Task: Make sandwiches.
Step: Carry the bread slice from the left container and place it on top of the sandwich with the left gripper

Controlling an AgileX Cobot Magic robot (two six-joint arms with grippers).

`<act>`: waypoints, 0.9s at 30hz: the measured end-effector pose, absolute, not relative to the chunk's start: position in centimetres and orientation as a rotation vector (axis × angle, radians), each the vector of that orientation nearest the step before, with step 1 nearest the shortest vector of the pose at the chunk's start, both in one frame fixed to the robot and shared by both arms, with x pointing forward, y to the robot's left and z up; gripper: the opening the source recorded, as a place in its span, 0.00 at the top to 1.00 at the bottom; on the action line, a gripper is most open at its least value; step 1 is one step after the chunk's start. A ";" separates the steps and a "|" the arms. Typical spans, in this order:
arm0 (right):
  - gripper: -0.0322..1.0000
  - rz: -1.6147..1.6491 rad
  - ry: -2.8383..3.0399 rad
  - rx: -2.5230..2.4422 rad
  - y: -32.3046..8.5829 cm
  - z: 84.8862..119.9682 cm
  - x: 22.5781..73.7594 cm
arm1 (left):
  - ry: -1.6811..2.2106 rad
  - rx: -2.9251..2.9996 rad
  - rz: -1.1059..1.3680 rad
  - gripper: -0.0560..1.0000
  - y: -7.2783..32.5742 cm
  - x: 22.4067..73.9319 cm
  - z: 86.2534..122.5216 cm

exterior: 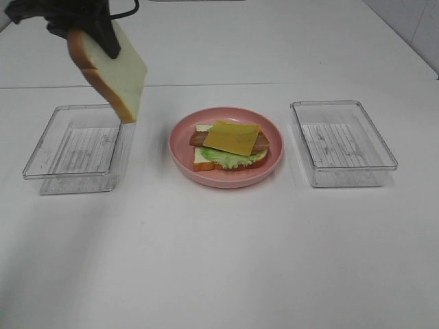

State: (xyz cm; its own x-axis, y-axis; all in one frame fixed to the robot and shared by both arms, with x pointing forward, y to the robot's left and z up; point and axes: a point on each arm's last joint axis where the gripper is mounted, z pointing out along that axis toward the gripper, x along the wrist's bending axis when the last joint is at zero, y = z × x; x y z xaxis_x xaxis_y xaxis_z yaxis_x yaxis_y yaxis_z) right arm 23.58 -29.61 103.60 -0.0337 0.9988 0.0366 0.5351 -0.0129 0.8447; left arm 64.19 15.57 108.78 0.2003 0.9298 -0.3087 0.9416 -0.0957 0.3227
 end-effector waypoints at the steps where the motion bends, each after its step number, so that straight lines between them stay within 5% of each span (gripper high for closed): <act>1: 0.04 0.939 1.636 1.614 -29.6 103.6 23.6 | 1.673 1.993 -0.130 0.74 14.6 64.5 108.5; 9: 0.04 0.939 1.636 1.614 -29.6 103.6 23.6 | 1.511 1.825 -0.295 0.74 12.1 66.4 106.7; 17: 0.04 0.939 1.636 1.614 -29.6 103.6 23.6 | 1.432 1.710 -0.455 0.74 7.2 69.1 98.0; 27: 0.04 0.939 1.636 1.614 -29.6 103.6 23.6 | 1.484 1.691 -0.523 0.74 4.8 69.2 92.8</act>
State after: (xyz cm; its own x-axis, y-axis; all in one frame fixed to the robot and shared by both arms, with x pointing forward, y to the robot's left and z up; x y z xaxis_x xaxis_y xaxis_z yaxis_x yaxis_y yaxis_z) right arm 23.58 -29.61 103.60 -0.0337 0.9988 0.0366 0.5351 -0.0129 0.8447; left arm 69.19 4.79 92.76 0.2239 0.6198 -0.7522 0.9544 0.0169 0.2980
